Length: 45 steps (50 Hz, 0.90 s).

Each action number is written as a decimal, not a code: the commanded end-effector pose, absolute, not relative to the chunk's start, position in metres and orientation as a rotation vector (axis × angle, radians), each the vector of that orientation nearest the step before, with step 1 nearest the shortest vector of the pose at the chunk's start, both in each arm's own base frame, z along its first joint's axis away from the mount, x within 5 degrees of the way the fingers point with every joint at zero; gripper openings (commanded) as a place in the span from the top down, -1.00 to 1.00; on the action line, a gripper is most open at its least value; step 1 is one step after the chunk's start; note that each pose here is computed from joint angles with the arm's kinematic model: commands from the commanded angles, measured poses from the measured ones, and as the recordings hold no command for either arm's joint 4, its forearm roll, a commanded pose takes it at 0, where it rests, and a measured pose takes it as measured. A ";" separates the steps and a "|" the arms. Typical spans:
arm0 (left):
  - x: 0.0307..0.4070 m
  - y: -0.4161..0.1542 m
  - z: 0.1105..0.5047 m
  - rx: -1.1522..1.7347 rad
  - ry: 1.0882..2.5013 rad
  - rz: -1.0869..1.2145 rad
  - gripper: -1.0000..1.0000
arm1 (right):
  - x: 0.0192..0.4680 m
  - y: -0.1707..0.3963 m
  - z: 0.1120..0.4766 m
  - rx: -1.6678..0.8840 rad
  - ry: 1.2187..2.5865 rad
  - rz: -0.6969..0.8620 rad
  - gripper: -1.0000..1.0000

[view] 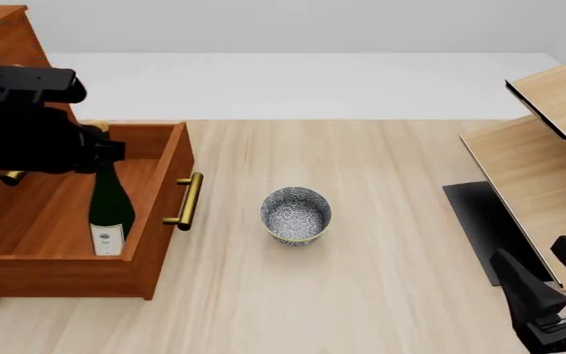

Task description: Put the wine bottle in the bottom drawer of the cabinet.

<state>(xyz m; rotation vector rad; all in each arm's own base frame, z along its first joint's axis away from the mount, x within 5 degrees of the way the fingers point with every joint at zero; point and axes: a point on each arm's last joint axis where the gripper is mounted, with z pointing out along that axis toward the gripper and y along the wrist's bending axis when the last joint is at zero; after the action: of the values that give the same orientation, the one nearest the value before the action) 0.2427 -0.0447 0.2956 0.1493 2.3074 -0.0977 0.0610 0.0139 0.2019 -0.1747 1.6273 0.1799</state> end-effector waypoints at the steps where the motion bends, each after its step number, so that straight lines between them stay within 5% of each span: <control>1: 0.254 -0.055 0.292 0.121 2.324 -0.161 1.00 | 0.061 0.014 0.202 -0.171 1.627 0.180 -1.00; 45: 0.295 -0.063 0.243 -0.013 2.403 -0.201 1.00 | 0.061 0.013 0.201 -0.165 1.636 0.169 -1.00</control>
<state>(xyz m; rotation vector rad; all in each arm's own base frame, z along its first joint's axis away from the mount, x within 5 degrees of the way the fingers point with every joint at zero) 0.2874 -0.0523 0.2711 0.0806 2.3083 -0.1026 0.0615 0.0134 0.2014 -0.1680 1.6353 0.1709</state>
